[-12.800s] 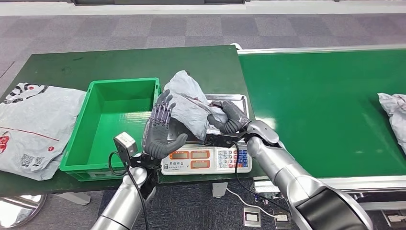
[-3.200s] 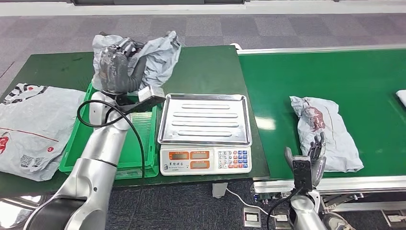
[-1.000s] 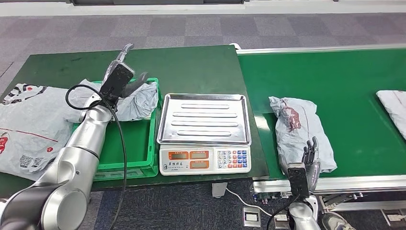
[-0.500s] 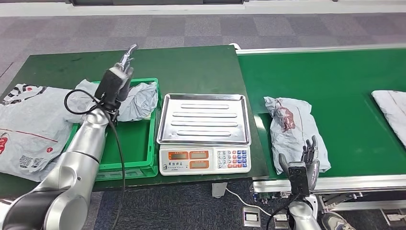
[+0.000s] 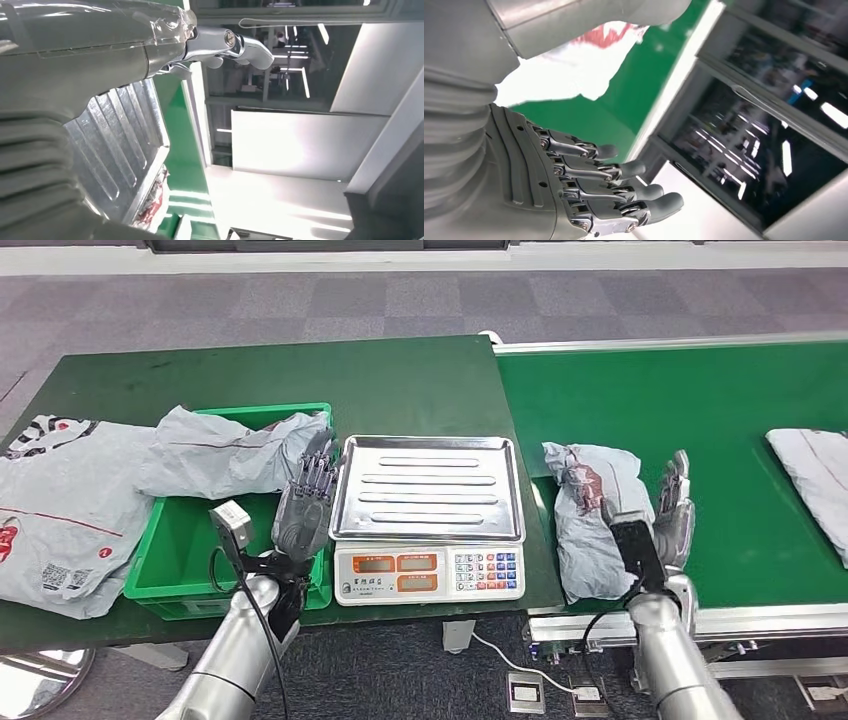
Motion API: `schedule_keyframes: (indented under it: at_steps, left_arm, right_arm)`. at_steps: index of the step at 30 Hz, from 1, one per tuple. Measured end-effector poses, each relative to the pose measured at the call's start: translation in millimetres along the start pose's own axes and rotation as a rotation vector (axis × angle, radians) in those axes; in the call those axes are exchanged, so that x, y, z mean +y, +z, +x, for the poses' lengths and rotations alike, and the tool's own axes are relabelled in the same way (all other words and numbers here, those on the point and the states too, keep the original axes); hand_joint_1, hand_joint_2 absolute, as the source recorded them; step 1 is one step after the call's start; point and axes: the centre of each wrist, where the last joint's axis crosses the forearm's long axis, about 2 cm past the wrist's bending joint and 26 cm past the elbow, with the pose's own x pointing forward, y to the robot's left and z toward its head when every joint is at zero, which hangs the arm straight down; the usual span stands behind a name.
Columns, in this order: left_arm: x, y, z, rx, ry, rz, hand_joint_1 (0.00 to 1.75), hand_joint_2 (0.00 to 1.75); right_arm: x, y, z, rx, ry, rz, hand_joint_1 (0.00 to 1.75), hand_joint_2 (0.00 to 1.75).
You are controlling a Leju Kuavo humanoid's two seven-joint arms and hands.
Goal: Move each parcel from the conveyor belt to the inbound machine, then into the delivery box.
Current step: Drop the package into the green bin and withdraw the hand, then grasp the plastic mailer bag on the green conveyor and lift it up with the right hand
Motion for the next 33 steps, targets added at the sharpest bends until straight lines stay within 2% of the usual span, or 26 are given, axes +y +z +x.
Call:
schedule_keyframes:
  at_steps: [4, 7, 21, 26, 30, 33]
  left_arm:
    - [-4, 1, 0, -0.001, 0.002, -0.009, 0.0, 1.75]
    - [-6, 1, -1, 0.0, 0.004, -0.013, 0.0, 1.75]
    - [-7, 1, -1, -0.002, 0.007, -0.014, 0.0, 1.75]
    - [-8, 1, -2, 0.0, 0.011, -0.013, 0.0, 1.75]
    - [-9, 1, -3, 0.004, 0.02, -0.009, 0.0, 1.75]
    - [-11, -2, -4, 0.006, 0.029, -0.006, 0.0, 1.75]
  right_arm:
    - [-7, -36, -9, 0.029, 0.07, 0.053, 0.0, 1.75]
    - [-11, -49, -13, 0.046, 0.087, 0.059, 0.0, 1.75]
    - [-13, -57, -19, 0.111, 0.117, 0.1, 0.0, 1.75]
    - [-8, -63, -23, 0.386, 0.211, 0.325, 0.0, 1.75]
    - [-10, -59, -31, 0.532, 0.292, 0.453, 0.0, 1.75]
    - [-10, -53, -38, 0.662, 0.35, 0.652, 0.0, 1.75]
